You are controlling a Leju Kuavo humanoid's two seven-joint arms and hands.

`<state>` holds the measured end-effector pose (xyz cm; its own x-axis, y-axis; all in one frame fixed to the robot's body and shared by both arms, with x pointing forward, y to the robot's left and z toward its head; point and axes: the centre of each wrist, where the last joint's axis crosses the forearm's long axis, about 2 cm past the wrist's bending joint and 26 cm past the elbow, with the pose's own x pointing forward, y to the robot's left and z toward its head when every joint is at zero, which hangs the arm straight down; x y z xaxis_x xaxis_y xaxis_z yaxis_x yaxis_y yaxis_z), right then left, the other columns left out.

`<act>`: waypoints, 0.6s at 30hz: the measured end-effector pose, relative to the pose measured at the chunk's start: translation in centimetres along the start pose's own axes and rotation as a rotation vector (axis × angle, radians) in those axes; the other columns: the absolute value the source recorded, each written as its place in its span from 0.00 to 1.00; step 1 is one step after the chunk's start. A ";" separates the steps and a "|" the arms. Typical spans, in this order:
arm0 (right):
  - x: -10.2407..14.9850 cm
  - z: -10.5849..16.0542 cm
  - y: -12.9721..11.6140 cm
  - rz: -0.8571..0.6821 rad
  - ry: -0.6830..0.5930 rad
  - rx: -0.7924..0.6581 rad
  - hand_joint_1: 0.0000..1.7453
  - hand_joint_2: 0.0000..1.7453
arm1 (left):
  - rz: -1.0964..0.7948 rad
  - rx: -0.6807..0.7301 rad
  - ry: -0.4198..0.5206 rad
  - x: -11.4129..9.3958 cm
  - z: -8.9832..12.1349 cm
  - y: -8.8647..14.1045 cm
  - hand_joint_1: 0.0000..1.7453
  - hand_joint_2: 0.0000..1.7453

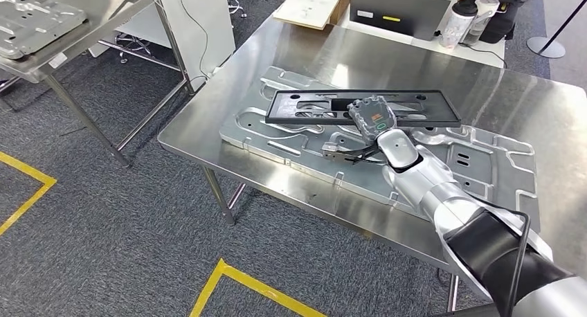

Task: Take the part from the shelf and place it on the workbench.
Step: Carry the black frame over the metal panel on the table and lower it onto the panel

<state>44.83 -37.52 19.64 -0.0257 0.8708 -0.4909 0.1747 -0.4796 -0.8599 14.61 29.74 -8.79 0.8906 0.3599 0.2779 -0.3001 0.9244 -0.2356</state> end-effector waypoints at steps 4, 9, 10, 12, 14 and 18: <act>0.9 -0.1 -0.2 -0.018 -0.015 -0.001 1.00 1.00 | 0.001 -0.001 0.000 0.0 0.0 0.0 0.00 1.00; 1.8 -0.3 -0.5 -0.030 -0.031 -0.004 1.00 1.00 | 0.022 -0.015 -0.004 0.0 0.0 0.0 0.00 1.00; 1.9 -0.3 -0.6 -0.032 -0.032 -0.005 1.00 1.00 | 0.025 -0.016 -0.004 0.0 0.0 0.0 0.00 1.00; 2.1 -0.3 -0.7 -0.035 -0.034 -0.007 1.00 1.00 | 0.028 -0.017 -0.005 0.0 0.0 0.0 0.00 1.00; 2.2 -0.4 -0.7 -0.032 -0.030 -0.006 1.00 1.00 | 0.031 -0.017 -0.005 0.0 0.0 0.0 0.00 1.00; 2.3 -0.4 -0.7 0.018 0.026 0.028 1.00 1.00 | 0.035 -0.014 -0.005 0.0 0.0 0.0 0.00 1.00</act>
<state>45.05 -35.09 19.17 0.0030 0.8644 -0.5028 0.1469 -0.4977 -0.8548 14.64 29.70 -8.77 0.8780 0.3923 0.2741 -0.3257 0.9095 -0.2582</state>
